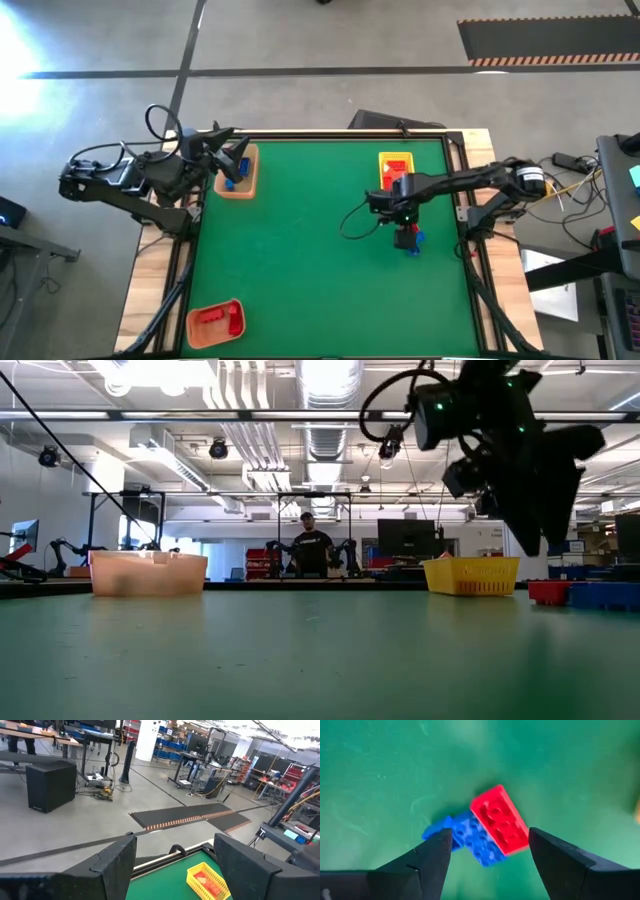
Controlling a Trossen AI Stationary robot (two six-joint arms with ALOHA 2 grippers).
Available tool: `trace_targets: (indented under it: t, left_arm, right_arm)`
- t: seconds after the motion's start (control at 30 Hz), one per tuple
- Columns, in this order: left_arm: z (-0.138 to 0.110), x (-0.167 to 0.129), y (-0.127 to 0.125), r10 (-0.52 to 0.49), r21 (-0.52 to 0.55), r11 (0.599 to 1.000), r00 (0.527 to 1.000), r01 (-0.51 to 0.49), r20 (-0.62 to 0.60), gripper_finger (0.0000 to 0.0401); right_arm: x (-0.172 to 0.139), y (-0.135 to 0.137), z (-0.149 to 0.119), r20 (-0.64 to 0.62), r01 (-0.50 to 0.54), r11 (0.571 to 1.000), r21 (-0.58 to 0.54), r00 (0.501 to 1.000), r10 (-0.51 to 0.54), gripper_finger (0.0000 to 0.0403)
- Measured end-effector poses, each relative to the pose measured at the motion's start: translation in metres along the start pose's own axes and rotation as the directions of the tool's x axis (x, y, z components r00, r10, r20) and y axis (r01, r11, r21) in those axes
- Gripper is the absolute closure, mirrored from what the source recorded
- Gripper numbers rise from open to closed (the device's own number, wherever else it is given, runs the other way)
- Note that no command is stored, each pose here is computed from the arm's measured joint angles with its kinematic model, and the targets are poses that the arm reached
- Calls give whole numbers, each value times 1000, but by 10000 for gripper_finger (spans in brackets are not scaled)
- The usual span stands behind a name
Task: Sort & place blocks by color
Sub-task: Put the red game piece into the orange bin
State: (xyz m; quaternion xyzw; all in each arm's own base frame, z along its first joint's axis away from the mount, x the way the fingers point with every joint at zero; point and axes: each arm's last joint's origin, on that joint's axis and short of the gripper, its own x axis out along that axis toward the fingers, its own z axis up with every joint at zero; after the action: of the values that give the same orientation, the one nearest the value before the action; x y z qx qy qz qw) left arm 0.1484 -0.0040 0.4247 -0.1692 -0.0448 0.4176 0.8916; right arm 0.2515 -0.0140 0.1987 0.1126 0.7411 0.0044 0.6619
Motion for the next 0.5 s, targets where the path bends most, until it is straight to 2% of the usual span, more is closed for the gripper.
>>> trace_targets:
  t: [0.23,0.37,0.5]
  left_arm:
    - [-1,1,-1,1,3,1000,1000,-1,-1,153]
    - [-1,1,-1,1,2,1000,1000,-1,-1,153]
    - [-1,1,-1,1,2,1000,1000,-1,-1,153]
  right_arm:
    - [37,-6,5,15,9,1000,-20,1000,-8,160]
    - [52,-8,9,-38,15,999,-47,999,-16,159]
    - [60,-11,14,-73,73,996,-50,994,-77,167]
